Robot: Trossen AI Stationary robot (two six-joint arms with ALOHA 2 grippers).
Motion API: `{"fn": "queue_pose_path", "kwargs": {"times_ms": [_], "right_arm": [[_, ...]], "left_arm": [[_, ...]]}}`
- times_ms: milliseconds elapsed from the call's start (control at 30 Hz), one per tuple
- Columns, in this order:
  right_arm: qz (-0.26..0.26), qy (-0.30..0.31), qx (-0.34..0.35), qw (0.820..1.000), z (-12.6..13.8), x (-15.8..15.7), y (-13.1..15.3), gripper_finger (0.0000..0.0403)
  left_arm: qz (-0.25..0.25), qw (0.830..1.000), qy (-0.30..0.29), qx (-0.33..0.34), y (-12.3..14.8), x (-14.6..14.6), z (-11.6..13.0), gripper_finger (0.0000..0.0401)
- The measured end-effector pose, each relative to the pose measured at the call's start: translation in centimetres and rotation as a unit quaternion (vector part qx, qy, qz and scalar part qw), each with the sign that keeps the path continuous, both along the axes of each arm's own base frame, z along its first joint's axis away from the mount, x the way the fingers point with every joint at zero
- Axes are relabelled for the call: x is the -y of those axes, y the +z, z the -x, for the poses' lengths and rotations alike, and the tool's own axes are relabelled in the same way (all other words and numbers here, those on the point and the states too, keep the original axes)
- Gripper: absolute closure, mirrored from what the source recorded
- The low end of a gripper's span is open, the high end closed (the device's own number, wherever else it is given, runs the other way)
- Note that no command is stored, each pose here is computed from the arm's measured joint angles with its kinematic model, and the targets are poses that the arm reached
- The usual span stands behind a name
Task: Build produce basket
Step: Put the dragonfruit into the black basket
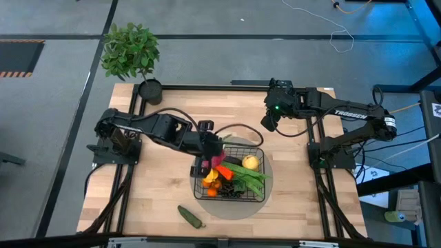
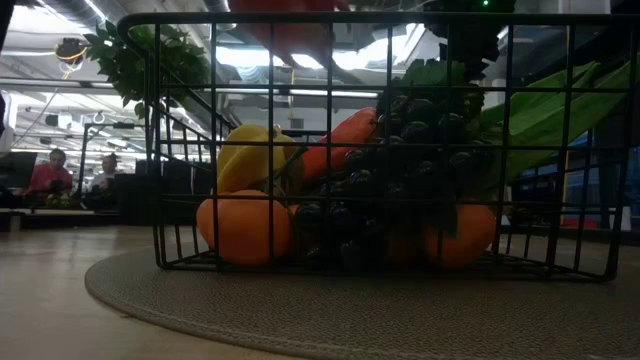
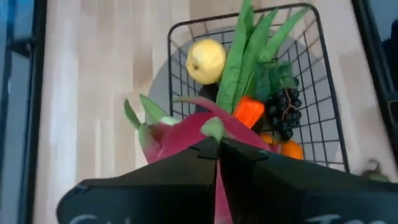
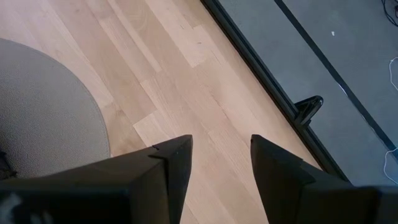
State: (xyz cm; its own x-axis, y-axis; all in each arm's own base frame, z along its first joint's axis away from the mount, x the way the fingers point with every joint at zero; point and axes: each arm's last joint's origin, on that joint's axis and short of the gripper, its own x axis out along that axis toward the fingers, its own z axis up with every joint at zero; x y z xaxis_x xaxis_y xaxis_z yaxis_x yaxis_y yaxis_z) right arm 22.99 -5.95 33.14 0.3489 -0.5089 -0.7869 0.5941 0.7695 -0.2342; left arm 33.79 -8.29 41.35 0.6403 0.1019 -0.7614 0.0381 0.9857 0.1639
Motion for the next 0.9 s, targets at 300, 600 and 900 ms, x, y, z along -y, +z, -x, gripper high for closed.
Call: {"fn": "queue_pose_path", "kwargs": {"times_ms": [300, 600, 900], "right_arm": [[0.000, 0.000, 0.001, 1.000, 0.0, 0.0, 0.0, 0.0248], [0.000, 0.000, 0.000, 1.000, 0.0, 0.0, 0.0, 0.0248], [0.001, 0.001, 0.000, 1.000, 0.0, 0.0, 0.0, 0.0248]], "left_arm": [[-0.086, 0.989, -0.116, -0.024, -0.7, 1.1, -0.3, 0.0401], [-0.158, 0.966, -0.202, -0.039, -1.1, 1.2, -0.6, 0.0401], [-0.170, 0.961, -0.214, -0.046, -1.4, 1.2, -0.7, 0.0401]]}}
